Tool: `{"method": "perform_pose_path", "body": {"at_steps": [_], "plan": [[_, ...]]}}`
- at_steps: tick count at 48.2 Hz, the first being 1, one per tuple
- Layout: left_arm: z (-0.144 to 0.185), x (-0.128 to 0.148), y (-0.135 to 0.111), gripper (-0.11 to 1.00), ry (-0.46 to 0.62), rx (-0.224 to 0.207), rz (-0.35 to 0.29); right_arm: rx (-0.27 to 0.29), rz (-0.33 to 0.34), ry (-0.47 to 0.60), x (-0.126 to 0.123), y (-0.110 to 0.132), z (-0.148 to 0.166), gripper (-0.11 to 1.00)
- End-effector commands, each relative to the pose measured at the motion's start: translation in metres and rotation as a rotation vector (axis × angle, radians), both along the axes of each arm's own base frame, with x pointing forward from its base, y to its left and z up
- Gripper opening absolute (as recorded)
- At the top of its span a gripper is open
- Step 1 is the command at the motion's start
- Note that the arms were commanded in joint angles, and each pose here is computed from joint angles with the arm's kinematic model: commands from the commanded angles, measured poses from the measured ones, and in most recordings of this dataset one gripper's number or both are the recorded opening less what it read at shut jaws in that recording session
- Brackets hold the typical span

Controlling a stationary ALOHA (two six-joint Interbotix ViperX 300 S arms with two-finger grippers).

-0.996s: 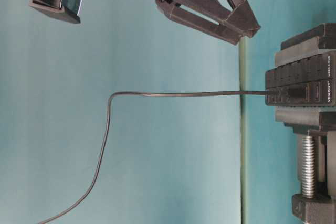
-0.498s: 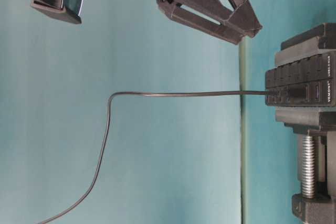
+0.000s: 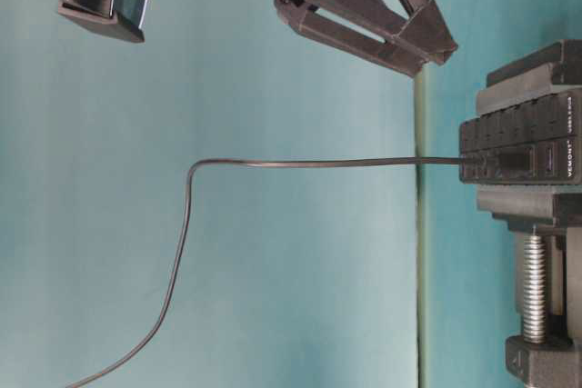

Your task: Insert the USB into the second port from the front of the fixed hub.

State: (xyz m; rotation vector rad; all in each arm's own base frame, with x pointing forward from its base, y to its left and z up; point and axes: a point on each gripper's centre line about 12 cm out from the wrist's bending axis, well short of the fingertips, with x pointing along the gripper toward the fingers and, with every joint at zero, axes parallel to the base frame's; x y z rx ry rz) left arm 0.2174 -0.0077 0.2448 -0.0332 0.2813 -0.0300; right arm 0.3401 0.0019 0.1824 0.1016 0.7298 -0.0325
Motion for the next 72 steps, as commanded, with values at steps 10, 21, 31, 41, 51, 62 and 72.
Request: {"method": "perform_pose_path", "body": {"at_steps": [10, 21, 31, 41, 51, 62, 72], "plan": [[0.001, -0.001, 0.0, 0.0, -0.011, 0.005, -0.003, 0.005, -0.001, -0.02, 0.002, 0.001, 0.005, 0.87], [0.002, -0.009, 0.0, 0.0, -0.031, 0.003, -0.003, 0.005, -0.001, -0.018, 0.002, 0.001, 0.004, 0.87], [0.001, -0.014, 0.0, 0.0, -0.035, 0.003, -0.003, 0.005, -0.001, -0.017, 0.002, 0.001, 0.004, 0.87], [-0.003, -0.015, 0.0, 0.0, 0.004, 0.005, -0.002, 0.005, -0.001, -0.015, 0.003, 0.001, 0.003, 0.87], [-0.008, -0.017, 0.0, 0.0, 0.049, 0.005, -0.002, 0.004, -0.001, -0.012, 0.003, 0.001, 0.002, 0.87], [-0.008, -0.018, 0.0, 0.0, 0.052, 0.007, -0.002, 0.004, -0.001, -0.011, 0.003, 0.001, 0.002, 0.87], [-0.01, -0.018, 0.0, 0.0, 0.057, 0.005, -0.002, 0.004, -0.001, -0.011, 0.003, 0.001, 0.002, 0.87]]}}
